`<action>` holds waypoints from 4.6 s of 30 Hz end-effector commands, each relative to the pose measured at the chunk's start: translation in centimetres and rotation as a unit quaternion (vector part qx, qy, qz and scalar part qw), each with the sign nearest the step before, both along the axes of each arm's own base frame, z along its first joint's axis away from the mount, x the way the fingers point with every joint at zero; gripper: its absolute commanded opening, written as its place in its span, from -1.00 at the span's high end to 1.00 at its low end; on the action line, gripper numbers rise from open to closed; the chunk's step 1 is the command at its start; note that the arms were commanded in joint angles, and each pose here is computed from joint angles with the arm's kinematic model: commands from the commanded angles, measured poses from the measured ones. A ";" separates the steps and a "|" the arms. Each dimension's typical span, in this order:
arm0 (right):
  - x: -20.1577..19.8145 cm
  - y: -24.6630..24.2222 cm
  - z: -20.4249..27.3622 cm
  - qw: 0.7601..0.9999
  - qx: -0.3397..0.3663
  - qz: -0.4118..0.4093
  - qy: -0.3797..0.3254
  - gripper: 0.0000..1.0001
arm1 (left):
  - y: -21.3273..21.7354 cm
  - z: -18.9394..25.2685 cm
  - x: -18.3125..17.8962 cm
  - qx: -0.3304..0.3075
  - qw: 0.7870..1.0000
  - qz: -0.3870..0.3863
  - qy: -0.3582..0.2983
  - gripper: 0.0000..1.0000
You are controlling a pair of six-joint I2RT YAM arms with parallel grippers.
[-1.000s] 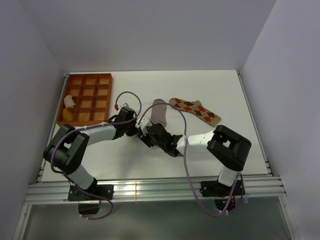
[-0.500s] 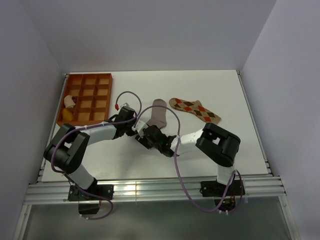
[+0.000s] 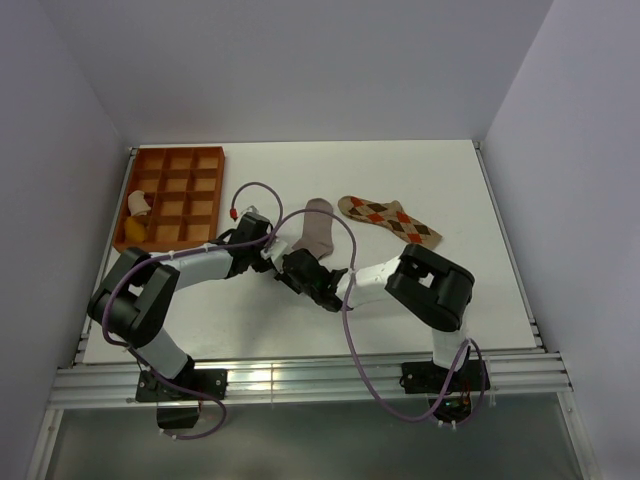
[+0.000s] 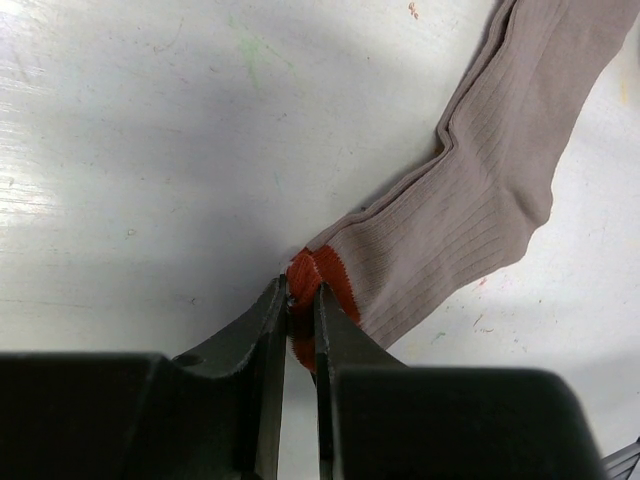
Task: Roll the socks
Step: Roll the sock at the center of the board.
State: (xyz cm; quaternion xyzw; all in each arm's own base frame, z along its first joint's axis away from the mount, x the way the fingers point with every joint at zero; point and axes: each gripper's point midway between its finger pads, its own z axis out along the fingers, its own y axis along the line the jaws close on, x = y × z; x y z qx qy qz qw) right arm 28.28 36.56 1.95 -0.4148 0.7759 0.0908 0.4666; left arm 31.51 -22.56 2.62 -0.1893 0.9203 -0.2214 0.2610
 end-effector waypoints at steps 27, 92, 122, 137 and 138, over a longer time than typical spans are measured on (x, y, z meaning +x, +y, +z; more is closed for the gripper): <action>0.5 -2.9 0.8 0.931 0.192 -0.087 0.299 1.00 | 1.5 4.3 0.5 -0.127 0.986 0.082 -0.076 -0.42; 3.8 -10.4 3.8 0.886 0.262 -0.241 0.297 0.10 | -1.7 -0.3 1.3 0.003 0.999 0.029 -0.023 0.99; 3.4 -3.9 8.7 0.987 0.146 -0.036 0.053 0.06 | 1.3 -0.6 1.8 0.059 0.995 0.077 -0.010 0.99; 2.3 -0.8 5.4 0.995 0.092 0.021 -0.002 -0.09 | 0.8 -0.2 1.9 0.052 0.997 0.063 -0.015 0.99; 2.3 -0.9 4.8 0.996 0.085 0.023 0.000 -0.09 | 0.8 -0.1 1.9 0.051 0.997 0.062 -0.015 0.99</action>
